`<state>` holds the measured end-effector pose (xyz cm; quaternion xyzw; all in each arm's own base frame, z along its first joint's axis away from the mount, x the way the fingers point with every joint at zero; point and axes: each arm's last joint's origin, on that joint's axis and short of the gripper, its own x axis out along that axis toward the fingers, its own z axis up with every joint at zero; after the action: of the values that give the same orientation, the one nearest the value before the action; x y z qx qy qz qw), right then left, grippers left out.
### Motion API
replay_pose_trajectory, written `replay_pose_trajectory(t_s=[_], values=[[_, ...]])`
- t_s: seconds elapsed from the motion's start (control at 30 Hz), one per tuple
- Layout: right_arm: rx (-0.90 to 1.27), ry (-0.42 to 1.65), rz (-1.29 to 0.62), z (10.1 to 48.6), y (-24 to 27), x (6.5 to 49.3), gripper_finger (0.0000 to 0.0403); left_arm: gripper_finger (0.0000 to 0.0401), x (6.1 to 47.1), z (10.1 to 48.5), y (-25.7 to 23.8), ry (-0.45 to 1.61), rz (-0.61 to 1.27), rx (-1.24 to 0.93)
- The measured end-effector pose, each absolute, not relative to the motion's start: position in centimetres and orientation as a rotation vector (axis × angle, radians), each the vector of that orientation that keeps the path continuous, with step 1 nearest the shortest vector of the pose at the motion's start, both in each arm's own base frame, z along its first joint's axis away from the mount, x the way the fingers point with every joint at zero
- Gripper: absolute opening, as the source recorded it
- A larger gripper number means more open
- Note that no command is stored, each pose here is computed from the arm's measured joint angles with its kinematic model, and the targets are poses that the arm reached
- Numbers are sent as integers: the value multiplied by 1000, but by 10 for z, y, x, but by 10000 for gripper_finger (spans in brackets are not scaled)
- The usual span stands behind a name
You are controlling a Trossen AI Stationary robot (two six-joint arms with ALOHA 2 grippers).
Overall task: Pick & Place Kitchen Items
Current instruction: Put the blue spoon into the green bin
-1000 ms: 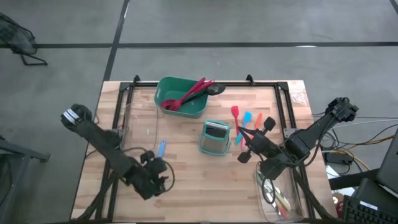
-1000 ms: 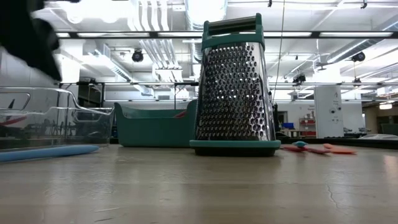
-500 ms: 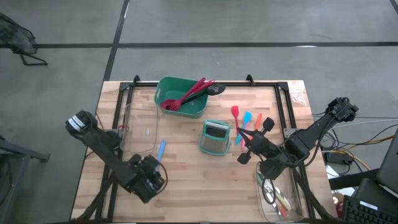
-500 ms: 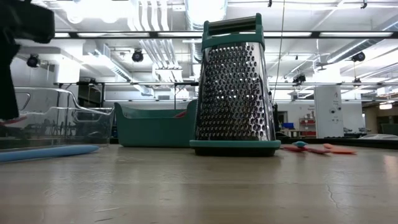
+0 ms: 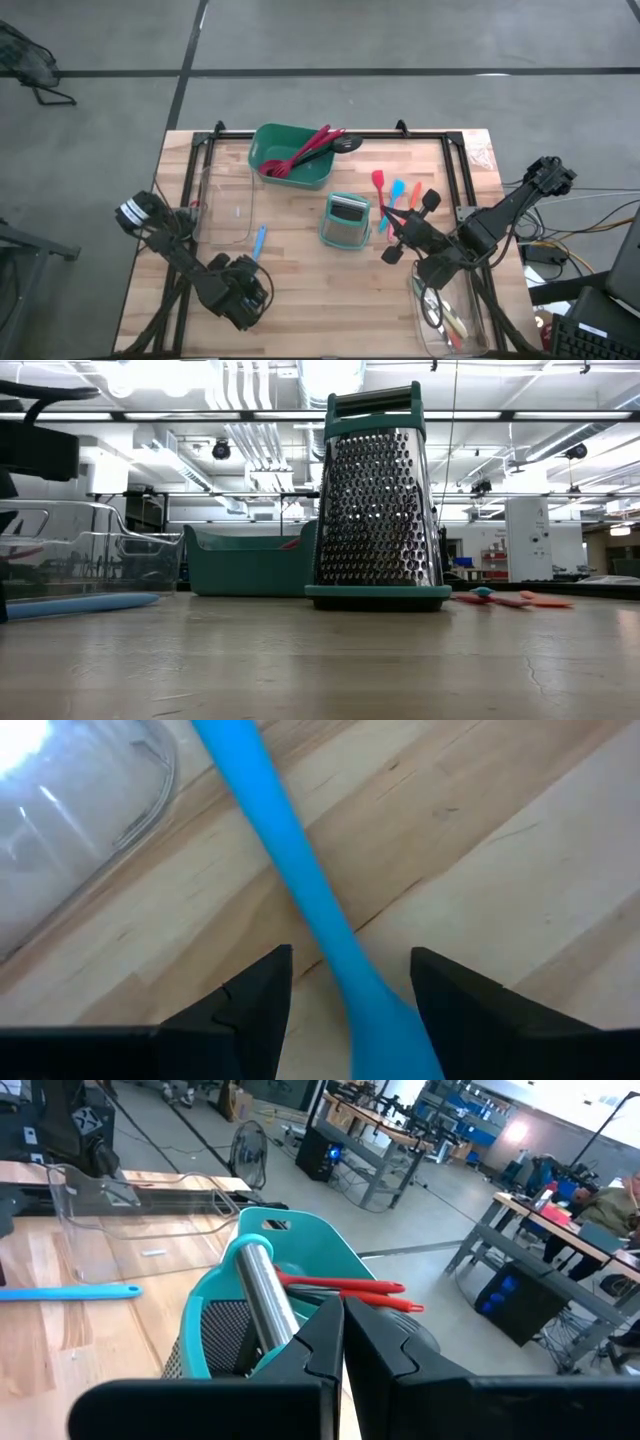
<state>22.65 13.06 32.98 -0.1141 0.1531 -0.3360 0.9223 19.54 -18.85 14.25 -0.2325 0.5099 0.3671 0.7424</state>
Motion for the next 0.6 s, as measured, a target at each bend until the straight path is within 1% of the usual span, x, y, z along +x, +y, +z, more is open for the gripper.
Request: replay_pose_trajectory(t_s=[0.13, 0.2, 0.43, 0.5, 0.6], values=[[-231, 312, -690, 330, 131, 227, 8, 192, 197, 141, -190, 1112, 784, -516], [-229, 311, -690, 330, 131, 227, 8, 170, 199, 141, -191, 1105, 766, -522], [-224, 308, -689, 330, 131, 227, 8, 70, 200, 139, -191, 1080, 755, -539], [-223, 307, -689, 331, 131, 227, 8, 52, 199, 140, -191, 1077, 751, -523], [-222, 307, -688, 331, 131, 227, 9, 39, 200, 142, -192, 1058, 742, -500]])
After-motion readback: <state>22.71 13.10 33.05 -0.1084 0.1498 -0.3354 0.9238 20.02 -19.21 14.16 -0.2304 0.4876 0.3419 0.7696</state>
